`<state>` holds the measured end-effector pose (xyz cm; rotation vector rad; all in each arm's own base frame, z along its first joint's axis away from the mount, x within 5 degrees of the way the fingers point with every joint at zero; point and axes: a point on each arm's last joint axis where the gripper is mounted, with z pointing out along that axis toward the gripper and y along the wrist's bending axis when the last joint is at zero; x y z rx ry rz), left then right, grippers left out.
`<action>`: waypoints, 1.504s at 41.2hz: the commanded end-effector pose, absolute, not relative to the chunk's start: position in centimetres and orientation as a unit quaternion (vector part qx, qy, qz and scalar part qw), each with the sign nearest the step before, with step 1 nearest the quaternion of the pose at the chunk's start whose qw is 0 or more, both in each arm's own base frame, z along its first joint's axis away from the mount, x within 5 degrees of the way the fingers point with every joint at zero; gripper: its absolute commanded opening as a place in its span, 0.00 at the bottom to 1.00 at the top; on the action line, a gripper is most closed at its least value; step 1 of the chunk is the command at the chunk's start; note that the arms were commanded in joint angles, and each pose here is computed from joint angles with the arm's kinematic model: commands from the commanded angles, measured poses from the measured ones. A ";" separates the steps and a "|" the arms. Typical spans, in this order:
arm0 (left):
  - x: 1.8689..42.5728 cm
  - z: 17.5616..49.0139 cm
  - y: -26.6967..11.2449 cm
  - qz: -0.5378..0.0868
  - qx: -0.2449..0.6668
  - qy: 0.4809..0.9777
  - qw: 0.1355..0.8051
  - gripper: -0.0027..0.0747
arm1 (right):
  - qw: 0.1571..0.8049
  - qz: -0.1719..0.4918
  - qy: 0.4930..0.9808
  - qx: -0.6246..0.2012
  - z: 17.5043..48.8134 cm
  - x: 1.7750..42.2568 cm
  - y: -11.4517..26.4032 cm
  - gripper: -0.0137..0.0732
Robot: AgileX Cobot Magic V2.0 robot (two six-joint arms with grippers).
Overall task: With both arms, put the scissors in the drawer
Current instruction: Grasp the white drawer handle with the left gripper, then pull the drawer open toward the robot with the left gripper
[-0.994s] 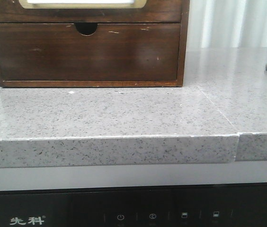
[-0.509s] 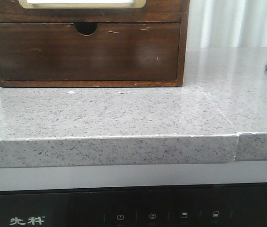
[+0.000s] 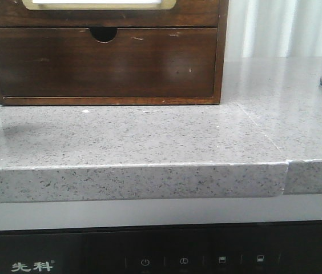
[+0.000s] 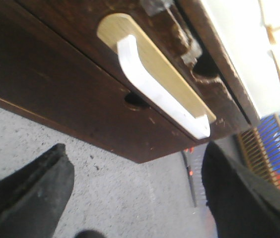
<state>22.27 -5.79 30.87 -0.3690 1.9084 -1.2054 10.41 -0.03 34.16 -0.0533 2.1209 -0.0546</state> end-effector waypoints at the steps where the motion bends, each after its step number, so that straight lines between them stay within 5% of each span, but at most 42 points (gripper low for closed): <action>1: 23.2 31.9 -6.5 -0.538 -0.143 0.724 0.407 0.71 | 0.528 -0.032 0.848 -0.030 35.7 10.7 -0.1 0.74; 30: 31.1 33.0 -7.5 -0.581 -0.103 0.714 0.377 0.71 | 0.528 -0.032 0.848 -0.030 35.7 10.7 -0.1 0.74; 47: 31.9 32.7 -7.9 -0.600 -0.086 0.709 0.360 0.23 | 0.528 -0.032 0.848 -0.030 35.7 10.7 -0.1 0.74; 62: 29.9 33.6 -8.3 -0.620 -0.047 0.697 0.358 0.18 | 0.528 -0.032 0.848 -0.030 35.7 10.7 -0.1 0.74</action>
